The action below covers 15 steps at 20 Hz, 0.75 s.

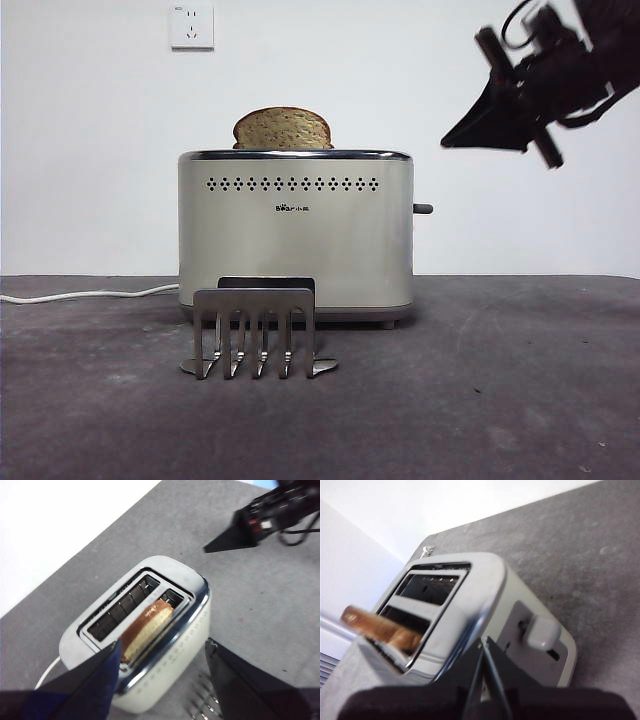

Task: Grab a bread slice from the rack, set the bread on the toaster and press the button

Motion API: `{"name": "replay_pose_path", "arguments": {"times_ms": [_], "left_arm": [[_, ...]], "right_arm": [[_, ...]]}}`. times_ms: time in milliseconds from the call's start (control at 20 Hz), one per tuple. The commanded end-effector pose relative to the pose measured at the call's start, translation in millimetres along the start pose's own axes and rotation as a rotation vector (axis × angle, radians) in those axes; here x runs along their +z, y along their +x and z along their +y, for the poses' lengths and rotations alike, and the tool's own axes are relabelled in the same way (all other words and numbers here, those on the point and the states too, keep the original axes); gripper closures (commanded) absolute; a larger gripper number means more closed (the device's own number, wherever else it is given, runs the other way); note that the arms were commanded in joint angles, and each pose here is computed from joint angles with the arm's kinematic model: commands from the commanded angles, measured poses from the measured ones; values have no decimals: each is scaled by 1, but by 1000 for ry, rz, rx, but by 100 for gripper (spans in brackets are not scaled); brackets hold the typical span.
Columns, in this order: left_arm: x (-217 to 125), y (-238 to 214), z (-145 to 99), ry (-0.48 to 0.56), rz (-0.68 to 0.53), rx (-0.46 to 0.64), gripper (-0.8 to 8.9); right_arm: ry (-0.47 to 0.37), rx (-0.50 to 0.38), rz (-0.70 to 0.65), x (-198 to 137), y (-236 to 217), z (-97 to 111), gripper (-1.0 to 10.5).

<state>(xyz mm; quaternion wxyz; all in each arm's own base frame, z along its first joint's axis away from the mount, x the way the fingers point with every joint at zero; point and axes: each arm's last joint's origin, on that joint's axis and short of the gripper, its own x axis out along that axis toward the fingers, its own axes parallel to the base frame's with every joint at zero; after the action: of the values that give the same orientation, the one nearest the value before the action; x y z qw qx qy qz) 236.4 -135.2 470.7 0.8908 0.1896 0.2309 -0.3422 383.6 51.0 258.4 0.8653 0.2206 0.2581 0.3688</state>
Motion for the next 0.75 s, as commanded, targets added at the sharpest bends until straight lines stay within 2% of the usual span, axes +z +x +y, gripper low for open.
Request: {"name": "replay_pose_path", "arguments": {"times_ms": [50, 450, 750], "left_arm": [[-2, -14, -3, -44, -5, 0, 530], [-6, -29, -6, -45, -1, -5, 530], [-6, -29, -8, -46, -9, -55, 531]], "right_arm": [[43, 14, 6, 4, 16, -10, 959], [82, -2, 40, -1, 42, -32, 959], [98, -28, 68, -13, 52, -45, 959]]}}
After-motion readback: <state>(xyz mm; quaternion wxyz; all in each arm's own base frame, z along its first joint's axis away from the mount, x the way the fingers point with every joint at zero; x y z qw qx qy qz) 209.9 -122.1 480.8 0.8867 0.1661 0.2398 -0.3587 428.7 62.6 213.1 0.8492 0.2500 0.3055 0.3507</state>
